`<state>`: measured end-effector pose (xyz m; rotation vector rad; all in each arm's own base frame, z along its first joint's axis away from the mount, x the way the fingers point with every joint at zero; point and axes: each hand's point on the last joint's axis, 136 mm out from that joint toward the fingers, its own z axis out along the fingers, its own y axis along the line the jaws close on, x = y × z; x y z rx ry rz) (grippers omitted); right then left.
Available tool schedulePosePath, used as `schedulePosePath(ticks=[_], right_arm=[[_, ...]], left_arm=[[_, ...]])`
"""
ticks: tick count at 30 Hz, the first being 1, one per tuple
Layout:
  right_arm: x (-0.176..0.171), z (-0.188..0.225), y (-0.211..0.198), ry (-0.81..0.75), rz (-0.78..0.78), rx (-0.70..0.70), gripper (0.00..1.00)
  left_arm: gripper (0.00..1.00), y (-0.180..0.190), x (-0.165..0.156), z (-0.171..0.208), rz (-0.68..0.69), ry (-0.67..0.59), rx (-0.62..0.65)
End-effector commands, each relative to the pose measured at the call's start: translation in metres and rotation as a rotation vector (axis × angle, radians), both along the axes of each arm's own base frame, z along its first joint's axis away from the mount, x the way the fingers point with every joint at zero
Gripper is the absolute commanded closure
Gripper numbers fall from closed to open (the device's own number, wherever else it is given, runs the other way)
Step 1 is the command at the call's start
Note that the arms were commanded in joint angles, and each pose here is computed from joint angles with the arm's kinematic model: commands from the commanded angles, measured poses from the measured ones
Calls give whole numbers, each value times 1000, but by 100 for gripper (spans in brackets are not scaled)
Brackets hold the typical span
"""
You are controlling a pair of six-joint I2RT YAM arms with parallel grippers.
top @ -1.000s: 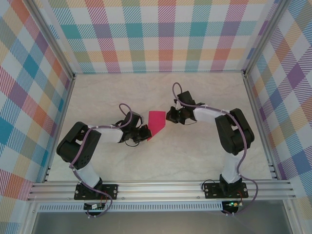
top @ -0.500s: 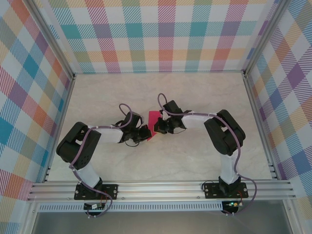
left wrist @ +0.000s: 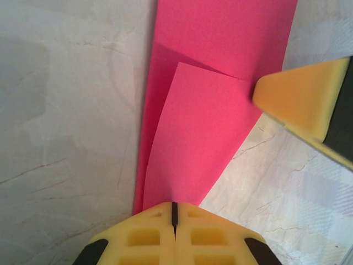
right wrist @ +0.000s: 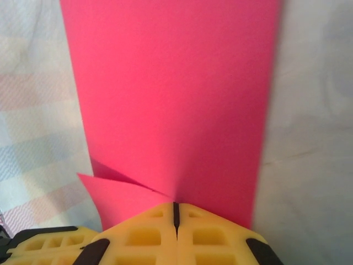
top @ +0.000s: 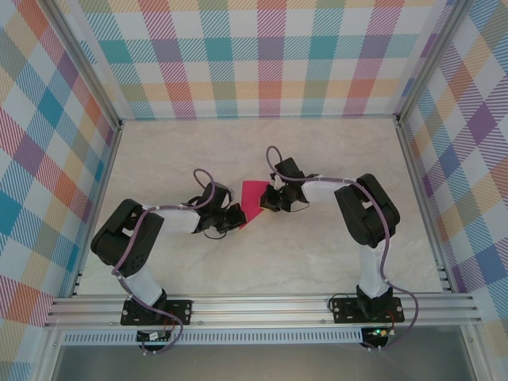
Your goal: Fold a paper plane with a square sheet of paper (pick it up from the middle)
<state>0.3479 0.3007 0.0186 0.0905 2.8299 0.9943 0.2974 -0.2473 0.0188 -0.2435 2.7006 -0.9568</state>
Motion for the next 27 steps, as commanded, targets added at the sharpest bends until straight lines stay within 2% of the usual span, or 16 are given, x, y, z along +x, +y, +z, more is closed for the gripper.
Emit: schedulePosePath(ticks=[1, 7, 10, 18, 21, 27], right_arm=[[15, 9, -37, -68, -66, -117, 97], [6, 55, -18, -143, -30, 7, 96], [-7, 59, 4, -103, 20, 92, 96], [-27, 29, 54, 34, 94, 166, 96], [-27, 14, 54, 66, 79, 150, 97], [-30, -16, 36, 131, 32, 34, 98]], left_arm=[[98, 26, -30, -29, 6, 107, 132], [98, 24, -28, -24, -1, 92, 119], [98, 23, -27, -22, -4, 87, 116], [97, 21, -24, -20, -5, 79, 111], [98, 21, -24, -20, -5, 78, 113], [96, 25, -31, -21, -22, 81, 129]])
